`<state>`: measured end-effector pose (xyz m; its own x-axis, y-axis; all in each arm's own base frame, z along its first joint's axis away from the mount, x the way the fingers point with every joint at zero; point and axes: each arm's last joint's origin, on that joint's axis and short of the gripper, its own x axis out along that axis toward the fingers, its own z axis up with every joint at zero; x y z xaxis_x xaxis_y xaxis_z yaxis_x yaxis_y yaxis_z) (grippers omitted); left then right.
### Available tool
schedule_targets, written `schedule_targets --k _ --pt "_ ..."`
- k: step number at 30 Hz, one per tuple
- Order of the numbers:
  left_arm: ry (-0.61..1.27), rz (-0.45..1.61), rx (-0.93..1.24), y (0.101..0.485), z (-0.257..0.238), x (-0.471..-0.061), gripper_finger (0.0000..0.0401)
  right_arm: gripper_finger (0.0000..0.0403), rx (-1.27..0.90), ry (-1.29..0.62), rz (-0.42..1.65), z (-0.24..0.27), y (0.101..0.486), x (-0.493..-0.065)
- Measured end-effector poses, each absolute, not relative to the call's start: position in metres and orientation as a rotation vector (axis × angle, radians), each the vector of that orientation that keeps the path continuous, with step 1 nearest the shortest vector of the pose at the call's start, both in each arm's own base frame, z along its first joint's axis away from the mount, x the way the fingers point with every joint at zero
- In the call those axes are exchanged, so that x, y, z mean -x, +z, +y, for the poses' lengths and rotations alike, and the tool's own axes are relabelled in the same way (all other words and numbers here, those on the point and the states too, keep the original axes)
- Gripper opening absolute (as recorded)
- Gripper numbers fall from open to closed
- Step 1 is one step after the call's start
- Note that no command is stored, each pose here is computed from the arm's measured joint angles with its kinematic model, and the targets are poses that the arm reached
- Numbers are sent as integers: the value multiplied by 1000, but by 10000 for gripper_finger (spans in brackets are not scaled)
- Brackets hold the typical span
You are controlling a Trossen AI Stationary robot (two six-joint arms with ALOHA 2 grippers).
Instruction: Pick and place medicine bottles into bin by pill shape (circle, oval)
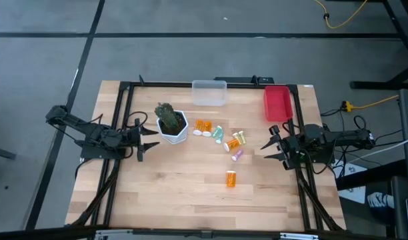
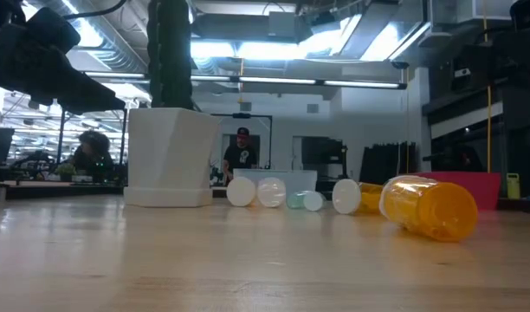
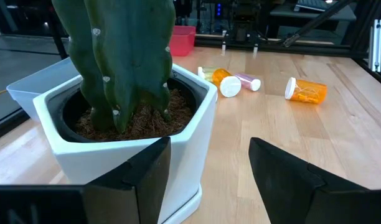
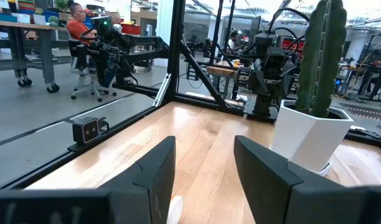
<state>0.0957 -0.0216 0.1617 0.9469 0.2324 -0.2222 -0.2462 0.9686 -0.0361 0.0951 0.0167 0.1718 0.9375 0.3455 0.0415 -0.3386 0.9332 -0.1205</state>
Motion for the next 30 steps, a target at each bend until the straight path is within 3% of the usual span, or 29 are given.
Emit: schedule_targets --k 10,21,30 --pt "244 219 63 162 -22 -96 212 167 105 350 -69 17 173 -95" --pt "244 219 63 162 -22 -96 212 167 -82 240 -55 14 175 -100" --pt "244 219 63 162 -22 -96 212 167 -204 248 -70 15 204 -106"
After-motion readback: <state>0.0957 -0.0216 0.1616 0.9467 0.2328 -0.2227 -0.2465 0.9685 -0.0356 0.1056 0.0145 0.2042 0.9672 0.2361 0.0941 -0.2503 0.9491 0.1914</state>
